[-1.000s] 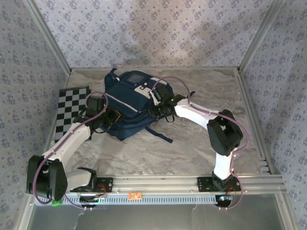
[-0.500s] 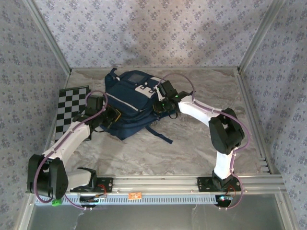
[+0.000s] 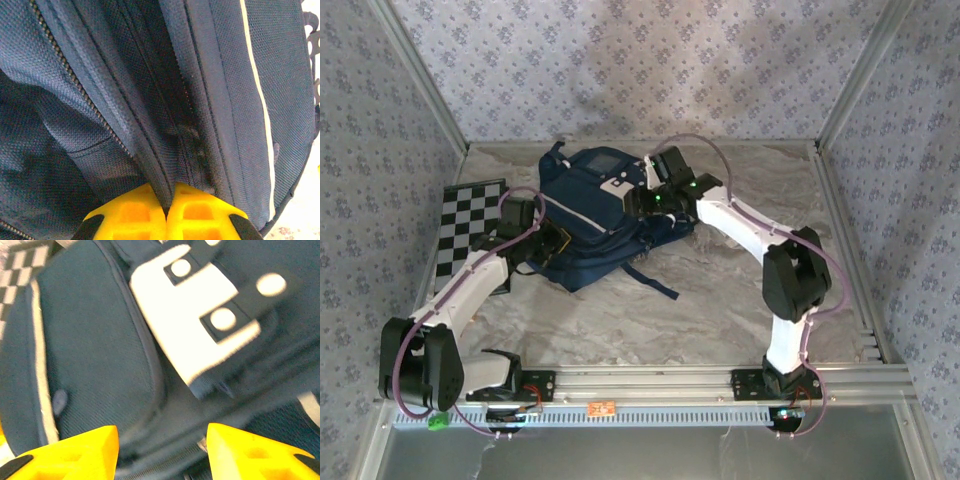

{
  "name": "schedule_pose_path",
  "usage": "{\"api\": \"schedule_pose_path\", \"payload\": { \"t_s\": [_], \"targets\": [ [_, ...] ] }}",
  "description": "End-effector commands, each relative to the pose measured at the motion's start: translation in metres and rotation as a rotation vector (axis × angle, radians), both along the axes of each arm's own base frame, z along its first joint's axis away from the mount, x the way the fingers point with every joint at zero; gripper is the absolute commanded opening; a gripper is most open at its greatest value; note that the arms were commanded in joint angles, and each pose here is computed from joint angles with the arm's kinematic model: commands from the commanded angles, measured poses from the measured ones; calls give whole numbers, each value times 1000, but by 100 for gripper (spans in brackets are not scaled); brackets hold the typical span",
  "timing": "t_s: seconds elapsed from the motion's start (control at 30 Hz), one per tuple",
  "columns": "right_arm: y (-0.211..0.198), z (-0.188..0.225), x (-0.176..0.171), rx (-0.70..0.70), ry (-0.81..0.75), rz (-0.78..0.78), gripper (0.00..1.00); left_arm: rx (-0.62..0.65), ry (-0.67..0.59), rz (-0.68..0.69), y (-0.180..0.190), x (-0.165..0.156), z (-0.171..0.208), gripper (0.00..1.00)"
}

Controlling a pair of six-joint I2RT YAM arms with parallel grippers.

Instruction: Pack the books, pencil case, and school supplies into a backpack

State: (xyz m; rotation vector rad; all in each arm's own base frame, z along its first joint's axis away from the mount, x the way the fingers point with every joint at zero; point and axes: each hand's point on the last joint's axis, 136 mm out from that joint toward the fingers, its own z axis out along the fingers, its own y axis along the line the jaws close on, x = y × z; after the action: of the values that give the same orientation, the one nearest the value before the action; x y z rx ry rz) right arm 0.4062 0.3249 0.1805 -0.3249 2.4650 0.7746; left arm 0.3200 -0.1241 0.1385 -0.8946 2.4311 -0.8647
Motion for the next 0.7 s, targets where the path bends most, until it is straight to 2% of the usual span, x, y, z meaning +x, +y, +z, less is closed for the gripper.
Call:
{"api": "schedule_pose_path", "payload": {
  "t_s": [0.0, 0.17, 0.27, 0.33, 0.43, 0.67],
  "targets": [
    [14, -5, 9, 34, 54, 2, 53, 22, -67, -20, 2, 11, 20, 2],
    [28, -17, 15, 30, 102, 36, 53, 39, -74, -46, 1, 12, 20, 3],
    [38, -23, 12, 22, 125, 71, 47, 59, -84, -47, 3, 14, 20, 4],
    [41, -26, 8, 12, 130, 81, 38, 71, -87, -51, 4, 17, 19, 4],
    [47, -26, -1, 19, 139, 106, 31, 93, -99, -54, 7, 23, 18, 5],
    [58, -14, -19, 54, 125, 128, 1, 159, -138, -65, 19, 43, 24, 9]
  ]
}}
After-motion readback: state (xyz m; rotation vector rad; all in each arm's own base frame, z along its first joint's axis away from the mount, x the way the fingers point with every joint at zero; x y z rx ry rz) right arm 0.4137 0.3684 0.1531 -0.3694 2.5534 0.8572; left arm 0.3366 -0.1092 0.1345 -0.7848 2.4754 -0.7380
